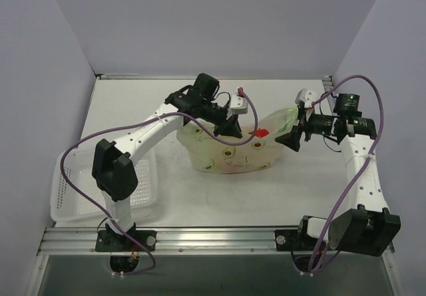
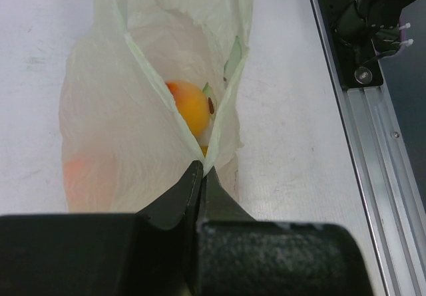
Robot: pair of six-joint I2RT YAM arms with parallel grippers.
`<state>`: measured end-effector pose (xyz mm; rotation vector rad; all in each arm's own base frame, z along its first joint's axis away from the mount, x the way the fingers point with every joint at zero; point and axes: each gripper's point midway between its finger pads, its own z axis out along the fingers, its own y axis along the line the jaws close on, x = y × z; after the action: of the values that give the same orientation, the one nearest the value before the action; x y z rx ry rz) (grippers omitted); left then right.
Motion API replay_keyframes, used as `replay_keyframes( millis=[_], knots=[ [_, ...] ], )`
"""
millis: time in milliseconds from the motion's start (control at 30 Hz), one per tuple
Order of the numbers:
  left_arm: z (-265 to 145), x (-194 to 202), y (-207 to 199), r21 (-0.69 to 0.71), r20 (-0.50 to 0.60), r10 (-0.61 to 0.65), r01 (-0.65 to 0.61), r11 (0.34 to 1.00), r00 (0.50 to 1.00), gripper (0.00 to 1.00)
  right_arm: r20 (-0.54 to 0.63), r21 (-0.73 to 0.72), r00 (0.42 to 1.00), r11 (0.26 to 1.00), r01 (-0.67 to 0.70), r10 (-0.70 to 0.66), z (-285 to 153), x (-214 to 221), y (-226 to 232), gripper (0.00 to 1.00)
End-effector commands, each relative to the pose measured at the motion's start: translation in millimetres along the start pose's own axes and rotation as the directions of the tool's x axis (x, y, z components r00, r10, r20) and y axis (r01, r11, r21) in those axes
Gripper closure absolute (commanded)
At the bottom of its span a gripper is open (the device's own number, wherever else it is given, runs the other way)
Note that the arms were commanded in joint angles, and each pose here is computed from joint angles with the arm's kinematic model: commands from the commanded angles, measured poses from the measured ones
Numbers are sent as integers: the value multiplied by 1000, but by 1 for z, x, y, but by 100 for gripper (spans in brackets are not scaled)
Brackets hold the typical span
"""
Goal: Place the fake fruits into the plastic bag and tie a complex knot
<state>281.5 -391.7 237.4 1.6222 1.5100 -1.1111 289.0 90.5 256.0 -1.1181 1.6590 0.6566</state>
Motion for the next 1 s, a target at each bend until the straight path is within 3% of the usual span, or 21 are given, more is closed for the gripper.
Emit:
replay_keyframes(
  millis=[0, 100, 133, 200, 233, 267, 300, 367, 400, 467, 500, 600, 633, 700, 733, 867, 900, 967],
  knots=[
    [5, -21, -7, 39, 50, 88, -90, 995, 995, 100, 38, 13, 994, 995, 103, -104, 10, -15, -16, 2],
    [5, -19, -6, 33, 41, 89, -90, 995, 995, 100, 63, 32, 998, 999, 9, -11, 12, -26, -21, 30],
    [7, -19, -6, 29, 37, 88, -90, 996, 995, 100, 69, 39, 997, 999, -20, 17, 11, -30, -19, 68],
    [6, -16, -3, 10, 20, 84, -84, 996, 996, 100, 70, 68, 987, 986, -150, 145, 11, -32, -17, 95],
    [7, -16, -3, 0, 12, 86, -86, 996, 996, 100, 77, 85, 983, 981, -173, 166, 8, -36, -13, 100],
    [7, -15, -2, -9, 6, 88, -88, 996, 996, 100, 77, 141, 940, 930, -339, 331, 7, -29, -14, 100],
    [9, -13, -3, -17, -4, 80, -80, 997, 997, 100, 105, 196, 918, 897, -396, 382, 6, -31, -21, 100],
    [11, -9, 7, -101, -45, 98, -102, 990, 994, 100, 168, 321, 816, 752, -576, 554, -3, -24, -28, 100],
    [11, -7, 10, -134, -62, 105, -112, 985, 993, 100, 200, 322, 690, 619, -717, 696, -3, -17, -21, 100],
    [17, 3, 12, -193, -96, 132, -149, 970, 987, 100, 220, 335, 574, 492, -804, 788, -3, -9, -14, 100],
    [18, 7, 13, -210, -109, 149, -169, 963, 983, 100, 242, 359, 462, 364, -859, 853, -2, 2, -11, 100],
    [27, 19, 9, -211, -145, 177, -205, 956, 973, 100, 280, 384, 267, 147, -911, 922, 4, 26, -8, 100],
    [28, 20, 9, -211, -151, 180, -210, 955, 972, 100, 312, 353, 133, 15, -936, 941, 9, 30, -7, 100],
    [31, 23, 8, -204, -157, 179, -209, 956, 971, 100, 331, 311, 6, -103, -945, 944, 16, 31, -6, 100],
    [31, 24, 10, -205, -158, 180, -211, 956, 971, 100, 354, 280, -100, -207, -938, 930, 20, 30, -6, 100],
    [32, 18, 12, -207, -150, 188, -216, 954, 971, 100, 449, 242, -148, -279, -929, 881, 15, 24, -14, 100],
    [33, 18, 10, -197, -144, 187, -213, 957, 972, 100, 473, 212, -113, -238, -948, 873, 14, 16, -21, 100],
    [33, 15, 10, -192, -130, 182, -205, 960, 975, 100, 459, 182, -62, -163, -970, 886, 16, 10, -17, 69]
  ],
)
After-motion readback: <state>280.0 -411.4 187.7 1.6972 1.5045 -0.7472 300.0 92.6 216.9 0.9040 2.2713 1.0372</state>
